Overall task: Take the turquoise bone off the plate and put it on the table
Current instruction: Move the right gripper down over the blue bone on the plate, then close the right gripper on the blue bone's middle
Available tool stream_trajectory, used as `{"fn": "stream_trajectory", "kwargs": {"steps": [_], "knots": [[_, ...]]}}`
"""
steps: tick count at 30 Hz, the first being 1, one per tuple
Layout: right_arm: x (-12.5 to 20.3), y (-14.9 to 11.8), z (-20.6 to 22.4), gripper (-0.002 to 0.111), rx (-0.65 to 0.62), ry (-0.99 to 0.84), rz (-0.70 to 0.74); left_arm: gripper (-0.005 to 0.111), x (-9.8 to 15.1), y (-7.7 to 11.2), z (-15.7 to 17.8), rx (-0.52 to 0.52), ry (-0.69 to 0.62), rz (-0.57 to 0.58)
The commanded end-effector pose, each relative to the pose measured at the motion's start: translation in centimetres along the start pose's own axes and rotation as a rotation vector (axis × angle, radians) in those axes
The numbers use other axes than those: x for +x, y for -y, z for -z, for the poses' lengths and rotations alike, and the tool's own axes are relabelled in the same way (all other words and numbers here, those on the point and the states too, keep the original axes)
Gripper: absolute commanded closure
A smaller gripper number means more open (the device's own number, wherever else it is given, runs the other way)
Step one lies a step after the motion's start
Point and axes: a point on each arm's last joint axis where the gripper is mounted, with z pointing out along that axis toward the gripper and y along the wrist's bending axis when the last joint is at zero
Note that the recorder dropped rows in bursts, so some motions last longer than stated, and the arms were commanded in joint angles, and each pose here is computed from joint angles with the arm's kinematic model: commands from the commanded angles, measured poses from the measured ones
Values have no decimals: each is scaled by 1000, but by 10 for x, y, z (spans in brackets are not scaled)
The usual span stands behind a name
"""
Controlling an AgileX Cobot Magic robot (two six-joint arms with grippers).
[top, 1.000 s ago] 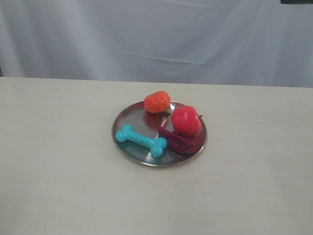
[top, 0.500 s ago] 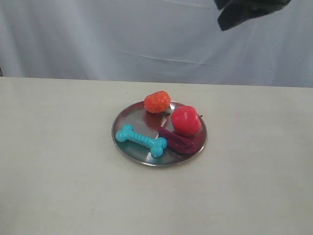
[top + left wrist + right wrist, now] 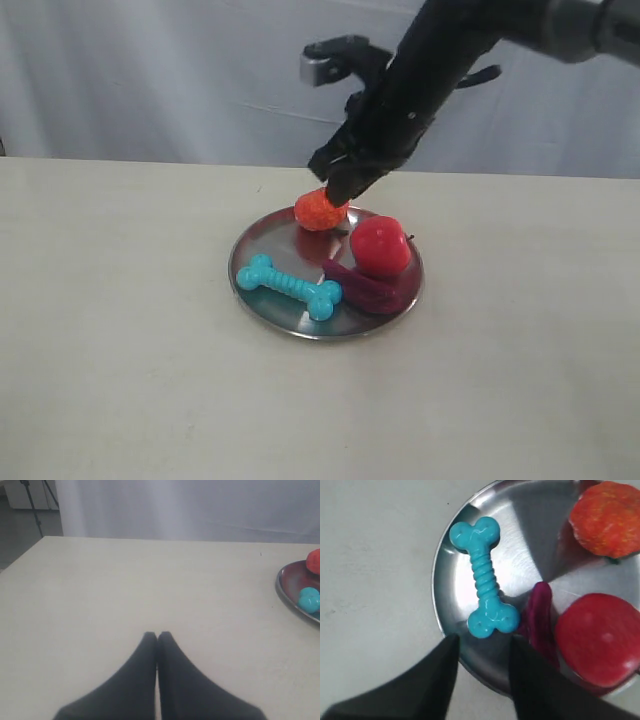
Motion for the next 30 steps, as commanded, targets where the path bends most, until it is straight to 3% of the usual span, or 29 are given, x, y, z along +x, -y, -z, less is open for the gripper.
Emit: {"fn": "stream_trajectory", "kwargs": {"steps": [1,10,30], "knots": [[-8,-10,-40,53,3,-34,88,107,0,0,0,8,4,4],[-15,-25,-98,56,61,-36,176,107,0,0,0,8,4,4],[-8,-14,-150,56,78,-31,177,107,0,0,0,8,4,4]]}}
